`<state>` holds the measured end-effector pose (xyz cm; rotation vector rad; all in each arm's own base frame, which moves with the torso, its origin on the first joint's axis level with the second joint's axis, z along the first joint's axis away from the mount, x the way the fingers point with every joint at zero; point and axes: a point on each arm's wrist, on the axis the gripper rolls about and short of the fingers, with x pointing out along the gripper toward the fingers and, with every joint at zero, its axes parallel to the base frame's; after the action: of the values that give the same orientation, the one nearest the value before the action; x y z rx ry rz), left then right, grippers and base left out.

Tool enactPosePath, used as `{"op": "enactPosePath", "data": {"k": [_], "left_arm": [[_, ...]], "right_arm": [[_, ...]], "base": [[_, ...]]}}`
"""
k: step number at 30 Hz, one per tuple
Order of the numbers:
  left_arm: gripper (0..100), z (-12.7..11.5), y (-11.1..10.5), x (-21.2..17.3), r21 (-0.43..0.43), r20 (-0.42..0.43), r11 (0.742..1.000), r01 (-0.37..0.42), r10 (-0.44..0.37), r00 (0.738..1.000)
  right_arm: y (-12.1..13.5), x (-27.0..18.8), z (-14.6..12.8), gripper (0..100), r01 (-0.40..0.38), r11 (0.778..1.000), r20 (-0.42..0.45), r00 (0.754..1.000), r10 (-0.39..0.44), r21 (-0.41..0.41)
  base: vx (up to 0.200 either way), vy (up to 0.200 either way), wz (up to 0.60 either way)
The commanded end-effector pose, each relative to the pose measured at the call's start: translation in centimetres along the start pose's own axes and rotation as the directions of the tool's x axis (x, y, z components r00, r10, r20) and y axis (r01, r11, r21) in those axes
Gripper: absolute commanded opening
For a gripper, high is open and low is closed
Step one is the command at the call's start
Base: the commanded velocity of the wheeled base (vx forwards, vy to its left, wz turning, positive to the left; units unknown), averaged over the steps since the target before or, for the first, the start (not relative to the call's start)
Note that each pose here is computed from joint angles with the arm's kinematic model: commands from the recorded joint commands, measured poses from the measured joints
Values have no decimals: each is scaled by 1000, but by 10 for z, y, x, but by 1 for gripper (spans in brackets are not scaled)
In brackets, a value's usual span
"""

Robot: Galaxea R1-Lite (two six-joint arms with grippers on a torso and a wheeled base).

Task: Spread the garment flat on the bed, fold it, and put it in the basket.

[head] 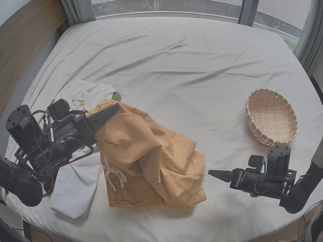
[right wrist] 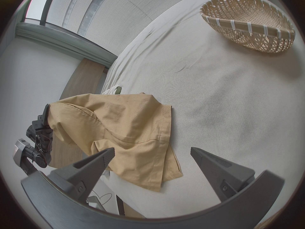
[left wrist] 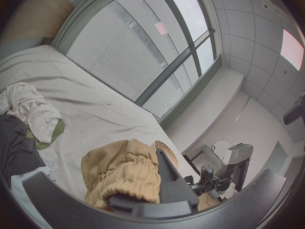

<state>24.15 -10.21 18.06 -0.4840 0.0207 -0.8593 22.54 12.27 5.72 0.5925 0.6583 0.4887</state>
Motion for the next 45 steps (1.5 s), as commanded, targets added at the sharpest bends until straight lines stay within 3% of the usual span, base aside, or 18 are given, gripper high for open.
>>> {"op": "enactPosePath", "data": {"k": [1, 12, 28, 37, 45], "left_arm": [[0, 0, 0, 0, 3, 0, 1000, -1, 1, 1000], [0, -3, 1, -2, -1, -9, 1000, -6, 6, 1000], [0, -2, 1, -2, 4, -2, 1000, -5, 5, 1000], [0, -2, 15, -11, 7, 4, 998, -65, 65, 998], [0, -5, 28, -12, 8, 11, 995, -96, 96, 995]], "right_arm": [[-12, 20, -15, 100, 21, 999, -47, 999, -19, 40], [-17, 45, -32, 100, -26, 996, -46, 998, 30, 88], [-20, 81, -27, 100, -100, 988, 9, 995, 99, 121], [-3, 79, -11, 100, -186, 976, 52, 982, 181, 111], [29, 41, 1, 100, -301, 945, 73, 953, 294, 125]], "base": [[0, 0, 0], [0, 0, 0], [0, 0, 0], [0, 0, 0], [0, 0, 0]]}}
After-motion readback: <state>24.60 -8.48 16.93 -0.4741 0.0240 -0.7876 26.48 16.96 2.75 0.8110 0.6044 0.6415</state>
